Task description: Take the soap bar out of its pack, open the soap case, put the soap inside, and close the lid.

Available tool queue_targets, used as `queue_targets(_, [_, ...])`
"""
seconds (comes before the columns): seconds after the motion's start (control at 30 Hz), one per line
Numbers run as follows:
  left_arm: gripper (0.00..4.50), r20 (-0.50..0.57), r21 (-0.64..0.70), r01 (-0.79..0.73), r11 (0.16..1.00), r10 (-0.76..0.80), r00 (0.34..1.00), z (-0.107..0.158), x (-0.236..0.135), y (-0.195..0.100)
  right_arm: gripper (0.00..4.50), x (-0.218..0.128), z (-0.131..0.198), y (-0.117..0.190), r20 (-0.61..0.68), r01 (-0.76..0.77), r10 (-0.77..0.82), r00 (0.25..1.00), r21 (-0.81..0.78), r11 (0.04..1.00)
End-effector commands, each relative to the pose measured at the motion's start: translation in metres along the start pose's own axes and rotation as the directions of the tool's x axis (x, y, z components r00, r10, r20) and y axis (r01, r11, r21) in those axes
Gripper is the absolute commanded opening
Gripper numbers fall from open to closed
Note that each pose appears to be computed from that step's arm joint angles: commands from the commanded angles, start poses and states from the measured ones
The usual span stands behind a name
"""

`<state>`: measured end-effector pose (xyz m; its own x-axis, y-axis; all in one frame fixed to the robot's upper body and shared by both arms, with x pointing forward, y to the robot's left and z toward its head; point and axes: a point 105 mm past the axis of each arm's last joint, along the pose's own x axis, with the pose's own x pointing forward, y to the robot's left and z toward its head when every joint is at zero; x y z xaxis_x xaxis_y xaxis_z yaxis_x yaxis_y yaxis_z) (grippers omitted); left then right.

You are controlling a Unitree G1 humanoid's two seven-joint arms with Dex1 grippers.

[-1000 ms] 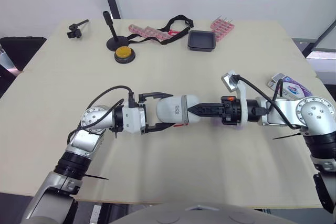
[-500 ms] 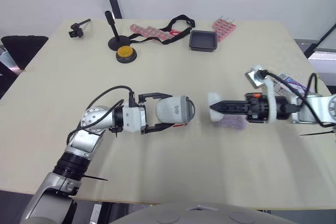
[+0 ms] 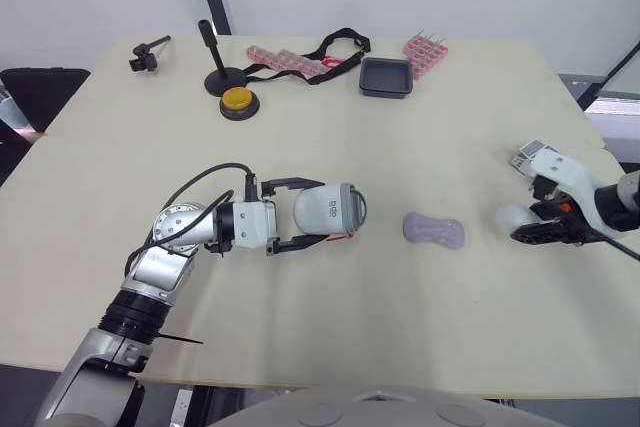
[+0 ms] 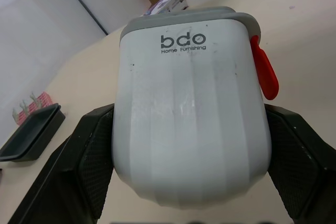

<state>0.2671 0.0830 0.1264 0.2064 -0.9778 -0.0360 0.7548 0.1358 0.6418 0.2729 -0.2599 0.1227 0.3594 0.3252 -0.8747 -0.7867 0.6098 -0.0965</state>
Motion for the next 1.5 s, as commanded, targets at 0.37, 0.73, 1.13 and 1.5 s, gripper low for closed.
queue_targets(0.37, [3.69, -0.002, 0.014, -0.028, 1.0, 0.028, 1.0, 0.005, -0.004, 0.003, 2.06, 0.017, 0.001, -0.015, -0.062, -0.03, 0.019, 0.998, -0.18, 0.983])
queue_targets(0.73, [3.69, -0.012, 0.002, -0.028, 1.0, 0.028, 1.0, 0.003, -0.006, 0.0, 2.06, 0.025, 0.019, -0.012, 0.042, -0.089, 0.086, 0.995, 0.091, 0.992])
queue_targets(1.13, [3.69, -0.017, -0.002, -0.025, 1.0, 0.025, 1.0, 0.003, -0.007, 0.0, 4.03, 0.029, 0.014, -0.017, 0.018, -0.055, 0.054, 0.998, 0.046, 0.997])
queue_targets(1.5, [3.69, -0.023, -0.016, -0.016, 1.0, 0.015, 1.0, 0.0, -0.008, 0.001, 4.49, -0.001, 0.034, -0.03, 0.27, 0.003, 0.0, 0.963, -0.008, 1.0])
